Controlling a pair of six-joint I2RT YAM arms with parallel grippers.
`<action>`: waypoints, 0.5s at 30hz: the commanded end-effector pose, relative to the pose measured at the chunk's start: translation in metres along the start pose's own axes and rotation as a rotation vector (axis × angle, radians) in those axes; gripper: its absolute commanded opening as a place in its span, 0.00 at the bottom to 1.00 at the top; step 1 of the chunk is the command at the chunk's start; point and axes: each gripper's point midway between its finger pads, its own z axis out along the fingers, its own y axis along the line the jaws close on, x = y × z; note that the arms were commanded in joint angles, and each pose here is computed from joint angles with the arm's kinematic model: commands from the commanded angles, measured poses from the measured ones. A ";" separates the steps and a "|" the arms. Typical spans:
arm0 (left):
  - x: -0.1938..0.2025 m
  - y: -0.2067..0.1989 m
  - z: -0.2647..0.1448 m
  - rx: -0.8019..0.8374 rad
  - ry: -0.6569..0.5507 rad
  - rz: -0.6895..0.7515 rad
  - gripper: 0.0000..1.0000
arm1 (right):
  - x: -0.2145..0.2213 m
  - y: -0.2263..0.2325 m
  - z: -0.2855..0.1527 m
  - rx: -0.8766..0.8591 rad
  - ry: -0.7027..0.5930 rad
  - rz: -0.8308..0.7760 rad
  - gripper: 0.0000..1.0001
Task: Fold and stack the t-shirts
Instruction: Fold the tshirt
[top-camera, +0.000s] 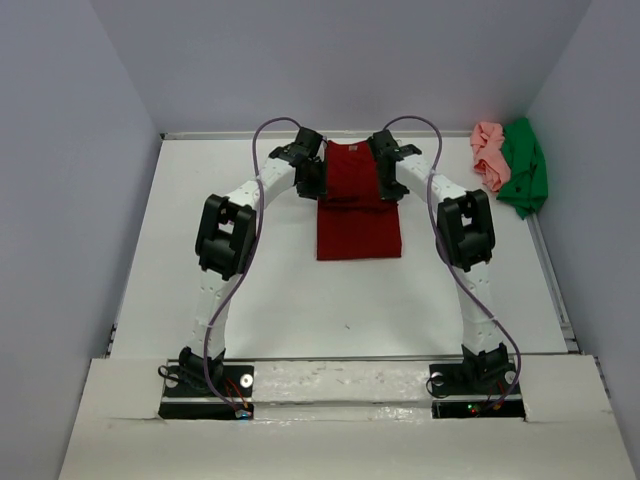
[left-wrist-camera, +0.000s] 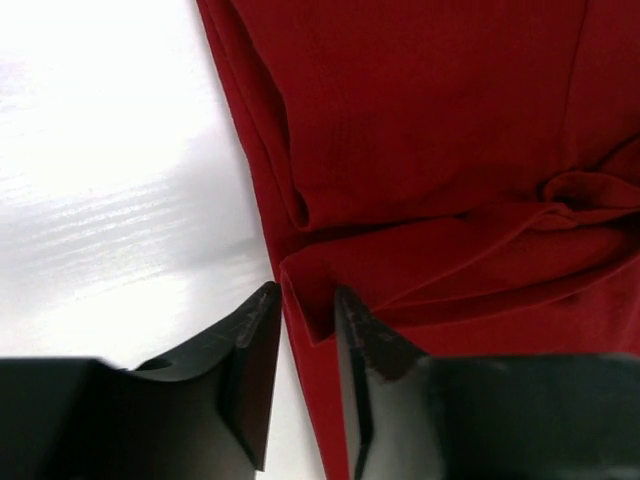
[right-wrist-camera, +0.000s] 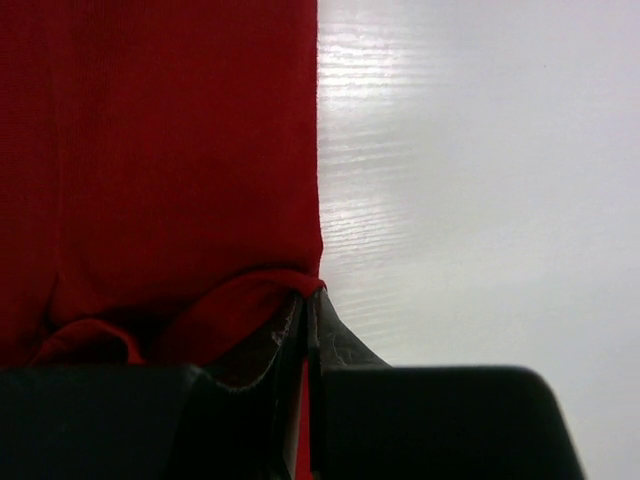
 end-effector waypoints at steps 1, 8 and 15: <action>-0.017 -0.007 -0.009 0.027 -0.074 0.015 0.42 | -0.037 -0.003 -0.004 0.009 -0.118 -0.010 0.10; -0.022 -0.005 -0.020 0.016 -0.122 0.016 0.48 | -0.067 -0.001 -0.008 -0.025 -0.192 -0.050 0.38; -0.025 -0.001 -0.050 -0.043 -0.196 -0.001 0.50 | -0.113 -0.006 -0.031 -0.039 -0.318 -0.069 0.48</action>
